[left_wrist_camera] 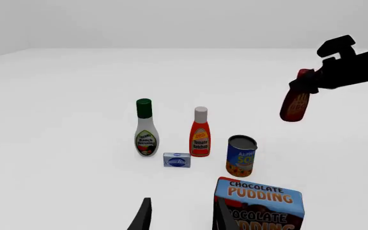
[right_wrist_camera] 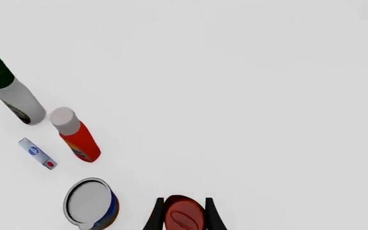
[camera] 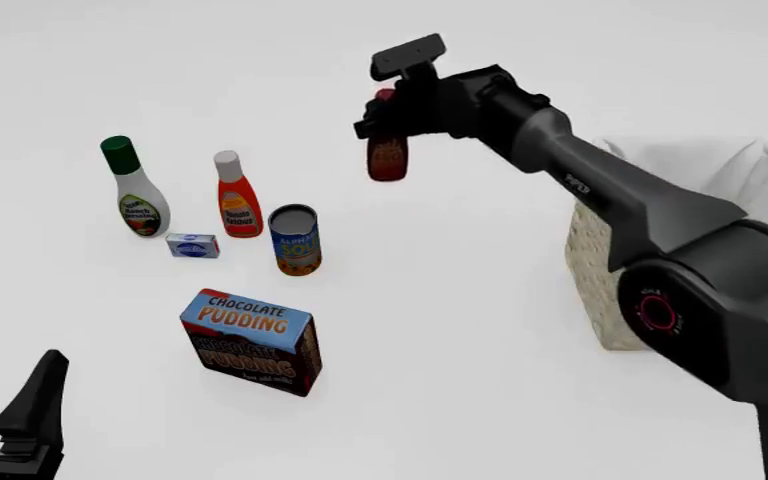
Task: Pick the bbq sauce and place it in the basket.
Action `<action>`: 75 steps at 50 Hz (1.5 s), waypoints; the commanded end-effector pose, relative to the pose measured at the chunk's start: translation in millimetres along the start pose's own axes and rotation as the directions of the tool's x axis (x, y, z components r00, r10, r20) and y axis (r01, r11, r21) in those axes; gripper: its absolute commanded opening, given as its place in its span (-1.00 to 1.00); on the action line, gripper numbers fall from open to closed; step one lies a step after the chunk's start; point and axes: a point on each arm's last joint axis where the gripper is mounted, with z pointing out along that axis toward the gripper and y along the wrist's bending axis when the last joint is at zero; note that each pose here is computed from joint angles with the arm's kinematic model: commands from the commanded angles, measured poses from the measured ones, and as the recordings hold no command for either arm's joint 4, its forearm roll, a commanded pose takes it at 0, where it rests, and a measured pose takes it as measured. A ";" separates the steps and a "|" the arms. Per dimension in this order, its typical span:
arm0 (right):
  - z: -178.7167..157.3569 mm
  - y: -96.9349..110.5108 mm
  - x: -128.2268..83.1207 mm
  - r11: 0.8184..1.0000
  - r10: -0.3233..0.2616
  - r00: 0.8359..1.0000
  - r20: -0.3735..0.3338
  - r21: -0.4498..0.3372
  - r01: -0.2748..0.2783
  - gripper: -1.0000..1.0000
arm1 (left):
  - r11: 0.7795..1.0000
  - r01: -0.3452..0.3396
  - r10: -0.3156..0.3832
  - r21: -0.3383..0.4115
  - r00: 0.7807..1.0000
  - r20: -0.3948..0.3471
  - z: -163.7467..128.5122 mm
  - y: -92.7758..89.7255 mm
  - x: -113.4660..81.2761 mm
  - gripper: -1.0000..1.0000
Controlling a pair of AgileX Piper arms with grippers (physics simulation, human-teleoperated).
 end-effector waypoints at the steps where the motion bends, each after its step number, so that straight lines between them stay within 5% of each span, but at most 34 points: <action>1: -45.7 0.7 -27.1 1.000 -0.005 0.998 0.060 0.001 0.005 -1.00 | 1.000 0.000 0.000 0.000 1.000 0.000 0.0 0.0 0.0 1.00; 44: -183.2 -41.1 -73.7 0.993 -0.060 0.982 0.178 0.108 0.041 -1.00 | 1.000 0.000 0.000 0.000 1.000 0.000 0.0 0.0 0.0 1.00; 60: -226.7 -66.7 -63.4 0.982 -0.057 0.981 0.188 0.186 0.021 -1.00 | 1.000 0.000 0.000 0.000 1.000 0.000 0.0 0.0 0.0 1.00; 75: -281.2 -99.1 -43.3 0.952 -0.042 0.984 0.173 0.307 -0.013 -1.00 | 1.000 0.000 0.000 0.000 1.000 0.000 0.0 0.0 0.0 1.00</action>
